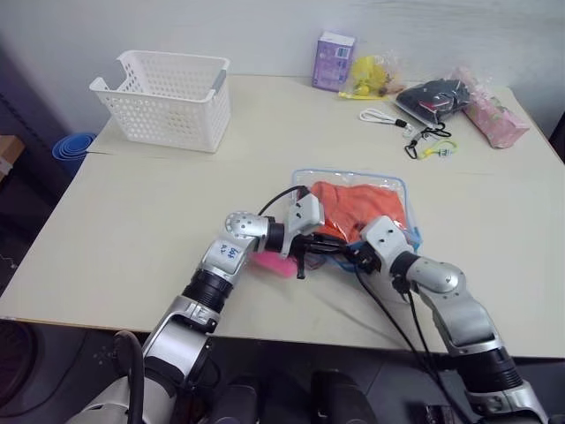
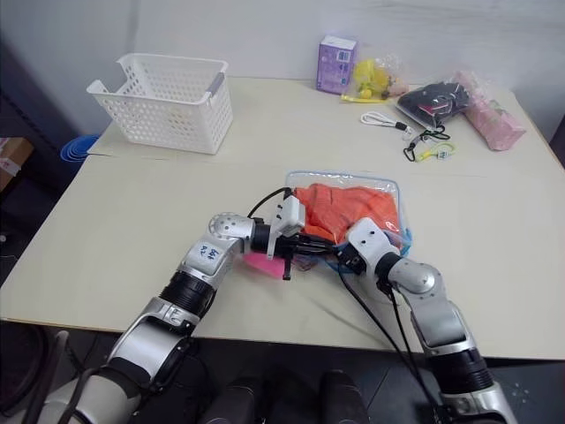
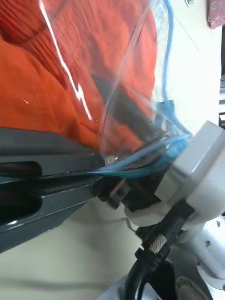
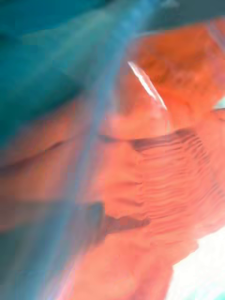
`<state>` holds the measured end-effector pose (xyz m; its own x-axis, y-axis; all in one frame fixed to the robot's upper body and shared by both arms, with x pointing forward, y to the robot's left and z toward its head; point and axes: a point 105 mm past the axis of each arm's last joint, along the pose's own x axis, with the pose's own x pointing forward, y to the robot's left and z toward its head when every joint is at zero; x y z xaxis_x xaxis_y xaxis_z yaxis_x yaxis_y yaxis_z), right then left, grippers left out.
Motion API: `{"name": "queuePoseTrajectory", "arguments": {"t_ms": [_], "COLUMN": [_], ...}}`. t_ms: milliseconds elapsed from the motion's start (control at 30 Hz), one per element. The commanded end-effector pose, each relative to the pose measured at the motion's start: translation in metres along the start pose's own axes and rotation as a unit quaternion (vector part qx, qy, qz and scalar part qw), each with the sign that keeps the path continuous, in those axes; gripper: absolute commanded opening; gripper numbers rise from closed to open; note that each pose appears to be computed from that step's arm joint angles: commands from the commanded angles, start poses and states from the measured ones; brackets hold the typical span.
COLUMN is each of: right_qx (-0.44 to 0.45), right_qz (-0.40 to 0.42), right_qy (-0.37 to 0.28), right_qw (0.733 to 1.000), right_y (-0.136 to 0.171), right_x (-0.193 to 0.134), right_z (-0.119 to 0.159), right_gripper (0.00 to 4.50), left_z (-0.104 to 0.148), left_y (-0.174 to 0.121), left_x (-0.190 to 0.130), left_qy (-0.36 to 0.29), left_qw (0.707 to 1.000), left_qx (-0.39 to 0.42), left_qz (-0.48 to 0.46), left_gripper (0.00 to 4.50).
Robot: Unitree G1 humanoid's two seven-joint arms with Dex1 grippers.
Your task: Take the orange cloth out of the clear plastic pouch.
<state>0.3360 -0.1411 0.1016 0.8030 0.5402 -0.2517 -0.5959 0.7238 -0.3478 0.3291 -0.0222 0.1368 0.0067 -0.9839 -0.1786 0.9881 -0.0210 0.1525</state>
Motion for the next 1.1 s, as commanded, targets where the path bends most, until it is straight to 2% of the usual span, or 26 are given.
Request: {"name": "queuePoseTrajectory", "arguments": {"t_ms": [33,167,200,333,367,533,667,800,900,1000,1100], "right_qx": [0.001,0.001,0.0,-0.01,-0.015,-0.034,0.001,0.023,0.064,0.12,0.16], "right_qz": [0.021,0.023,0.025,0.051,0.082,0.219,0.269,0.261,0.229,0.178,0.103], "right_qy": [0.013,0.018,0.018,-0.07,-0.083,-0.061,-0.045,-0.025,-0.047,-0.083,-0.13], "right_qw": [1.0,1.0,1.0,0.996,0.993,0.973,0.962,0.965,0.97,0.973,0.973], "right_y": [0.002,-0.005,-0.006,-0.011,-0.006,0.018,0.03,0.035,0.031,0.012,-0.028], "right_x": [-0.005,-0.015,-0.017,-0.036,-0.044,-0.091,-0.126,-0.149,-0.165,-0.189,-0.217], "right_z": [-0.003,-0.002,-0.001,0.038,0.045,0.046,0.039,0.029,0.039,0.057,0.078], "right_gripper": [1.48,0.13,0.06,0.06,0.06,0.06,0.06,0.06,0.06,0.06,0.06], "left_z": [0.007,0.007,0.007,0.002,0.002,-0.009,-0.01,-0.013,-0.011,-0.008,-0.005], "left_y": [-0.002,0.001,0.001,0.007,0.009,0.017,0.015,0.017,0.018,0.018,0.018], "left_x": [0.003,0.002,0.001,-0.002,-0.004,-0.012,-0.015,-0.02,-0.024,-0.029,-0.033], "left_qy": [-0.013,-0.018,-0.018,-0.021,-0.029,-0.023,-0.03,-0.022,-0.02,-0.016,-0.013], "left_qw": [1.0,1.0,1.0,0.998,0.996,0.988,0.981,0.979,0.98,0.984,0.987], "left_qx": [0.01,-0.002,-0.006,-0.049,-0.071,-0.132,-0.164,-0.169,-0.159,-0.138,-0.118], "left_qz": [-0.009,0.0,0.003,0.029,0.039,0.083,0.096,0.112,0.116,0.111,0.112], "left_gripper": [0.0,0.0,0.0,0.0,0.0,0.0,0.0,0.0,0.0,0.0,0.0]}}
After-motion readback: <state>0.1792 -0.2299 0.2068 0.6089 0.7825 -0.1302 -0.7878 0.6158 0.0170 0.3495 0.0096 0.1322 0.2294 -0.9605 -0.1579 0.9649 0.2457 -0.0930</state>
